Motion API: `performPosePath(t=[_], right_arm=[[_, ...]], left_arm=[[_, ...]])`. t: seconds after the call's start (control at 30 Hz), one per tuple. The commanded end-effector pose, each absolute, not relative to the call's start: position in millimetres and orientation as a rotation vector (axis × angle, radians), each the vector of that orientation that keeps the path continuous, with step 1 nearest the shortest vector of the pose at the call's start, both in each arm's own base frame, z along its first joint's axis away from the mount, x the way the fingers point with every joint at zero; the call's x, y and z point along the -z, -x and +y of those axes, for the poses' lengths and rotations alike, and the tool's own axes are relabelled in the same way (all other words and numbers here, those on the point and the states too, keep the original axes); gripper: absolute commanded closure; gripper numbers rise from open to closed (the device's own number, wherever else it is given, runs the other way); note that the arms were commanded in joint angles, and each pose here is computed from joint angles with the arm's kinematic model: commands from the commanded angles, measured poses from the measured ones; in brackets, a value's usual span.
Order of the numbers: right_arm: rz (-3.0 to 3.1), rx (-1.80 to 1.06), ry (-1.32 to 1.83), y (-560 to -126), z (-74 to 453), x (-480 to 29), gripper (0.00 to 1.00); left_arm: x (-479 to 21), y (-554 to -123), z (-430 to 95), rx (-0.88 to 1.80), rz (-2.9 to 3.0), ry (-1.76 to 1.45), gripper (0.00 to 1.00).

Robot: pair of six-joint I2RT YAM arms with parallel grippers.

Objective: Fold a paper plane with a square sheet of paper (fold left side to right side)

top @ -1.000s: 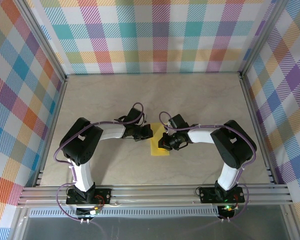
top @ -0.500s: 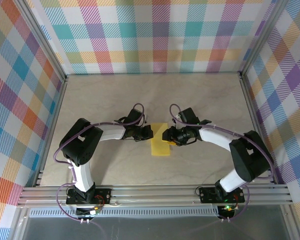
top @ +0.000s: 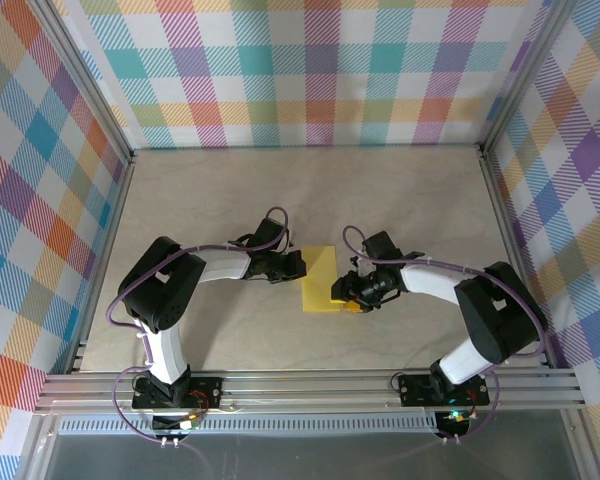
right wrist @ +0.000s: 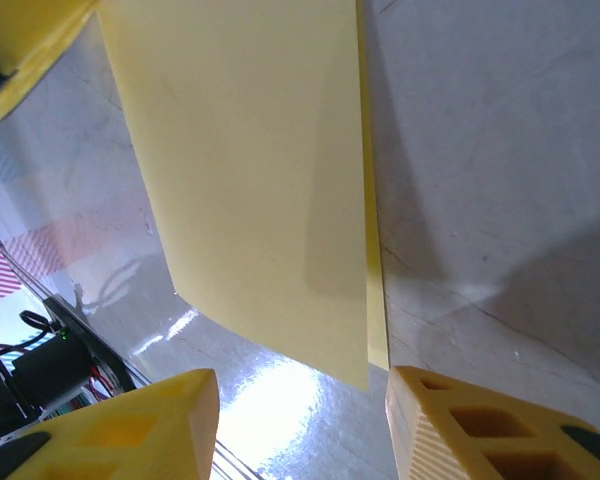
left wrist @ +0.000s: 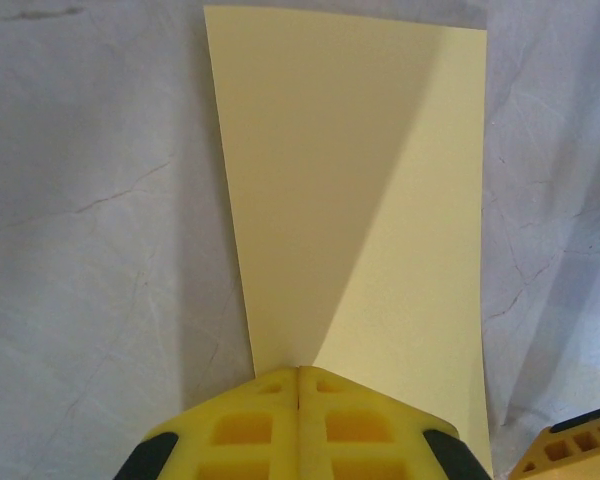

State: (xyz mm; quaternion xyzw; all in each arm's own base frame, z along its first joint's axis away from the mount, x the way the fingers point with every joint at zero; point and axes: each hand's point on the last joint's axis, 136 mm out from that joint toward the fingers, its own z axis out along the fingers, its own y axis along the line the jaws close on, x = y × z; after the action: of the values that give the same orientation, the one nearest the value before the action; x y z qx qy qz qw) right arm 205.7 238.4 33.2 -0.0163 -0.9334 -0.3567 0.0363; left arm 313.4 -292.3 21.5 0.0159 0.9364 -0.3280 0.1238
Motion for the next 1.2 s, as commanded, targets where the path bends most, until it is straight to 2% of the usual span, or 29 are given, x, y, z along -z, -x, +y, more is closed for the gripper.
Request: performPosePath(t=[0.0, 0.43, 1.17], right_arm=[[-2.824, 1.122, 0.047, -203.8, 246.8, -29.2, 0.52], [-2.87, 1.147, 0.034, -217.1, 252.3, -33.7, 0.63], [-2.927, 1.283, 0.042, -278.8, 252.3, -40.1, 0.7]], left_arm=[[-3.7, -292.4, -280.2, 0.881, 2.823, -0.045, 1.0], [-4.6, -291.0, -278.8, 0.875, 2.827, -0.044, 1.0], [-7.1, -290.2, -279.4, 0.887, 2.818, -0.054, 1.0]])
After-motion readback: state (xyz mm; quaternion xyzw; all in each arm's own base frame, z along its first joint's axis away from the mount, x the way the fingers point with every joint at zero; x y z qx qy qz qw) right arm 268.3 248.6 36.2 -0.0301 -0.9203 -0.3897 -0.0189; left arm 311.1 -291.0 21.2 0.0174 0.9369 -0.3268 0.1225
